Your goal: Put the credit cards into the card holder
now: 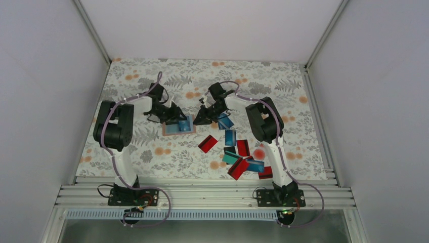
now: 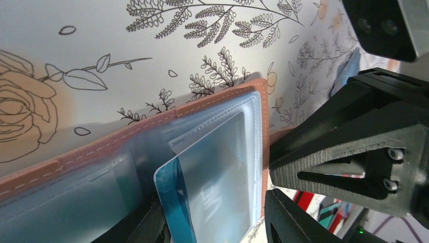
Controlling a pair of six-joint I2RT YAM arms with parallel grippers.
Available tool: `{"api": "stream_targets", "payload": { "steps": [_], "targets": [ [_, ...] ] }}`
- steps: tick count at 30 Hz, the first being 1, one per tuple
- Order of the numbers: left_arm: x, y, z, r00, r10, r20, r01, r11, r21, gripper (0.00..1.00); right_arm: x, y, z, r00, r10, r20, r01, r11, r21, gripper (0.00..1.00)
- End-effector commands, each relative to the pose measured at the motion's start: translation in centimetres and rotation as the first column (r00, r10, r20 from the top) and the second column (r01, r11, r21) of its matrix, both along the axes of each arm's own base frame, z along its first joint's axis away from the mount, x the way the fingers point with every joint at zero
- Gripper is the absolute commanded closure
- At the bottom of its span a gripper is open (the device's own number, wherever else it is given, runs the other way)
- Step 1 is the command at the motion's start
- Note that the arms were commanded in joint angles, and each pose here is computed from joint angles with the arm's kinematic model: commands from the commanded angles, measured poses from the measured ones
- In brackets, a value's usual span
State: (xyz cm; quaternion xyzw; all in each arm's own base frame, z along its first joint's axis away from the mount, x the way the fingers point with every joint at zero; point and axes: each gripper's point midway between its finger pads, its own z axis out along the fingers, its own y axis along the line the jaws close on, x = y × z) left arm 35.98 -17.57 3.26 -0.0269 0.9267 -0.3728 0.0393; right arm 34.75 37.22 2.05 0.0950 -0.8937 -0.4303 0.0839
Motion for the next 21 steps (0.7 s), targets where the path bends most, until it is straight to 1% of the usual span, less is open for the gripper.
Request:
{"api": "stream_targets", "payload": {
  "steps": [1, 6, 12, 21],
  "targets": [
    [-0.5, 1.1, -1.3, 0.998, 0.022, -0.057, -0.013, 0.986, 0.164, 0.53, -0.4, -0.3, -3.4, 1.000, -0.011, -0.018, 0.009, 0.997, -0.077, 0.89],
    [-0.4, 1.2, -1.1, 0.996, 0.050, -0.073, -0.030, 0.968, 0.248, 0.50, -0.4, -0.2, -3.3, 1.000, -0.005, -0.016, 0.004, 0.998, -0.068, 0.90],
    [-0.2, 0.8, -1.5, 0.991, 0.084, -0.107, -0.046, 0.946, 0.321, 0.46, -0.4, 0.0, -3.1, 1.000, 0.005, -0.012, -0.006, 0.999, -0.054, 0.90],
    [-0.4, -1.0, -1.9, 0.980, 0.121, -0.159, -0.046, 0.910, 0.413, 0.43, -0.6, 0.2, -2.8, 1.000, 0.026, -0.010, -0.026, 0.999, -0.027, 0.90]
  ]
}}
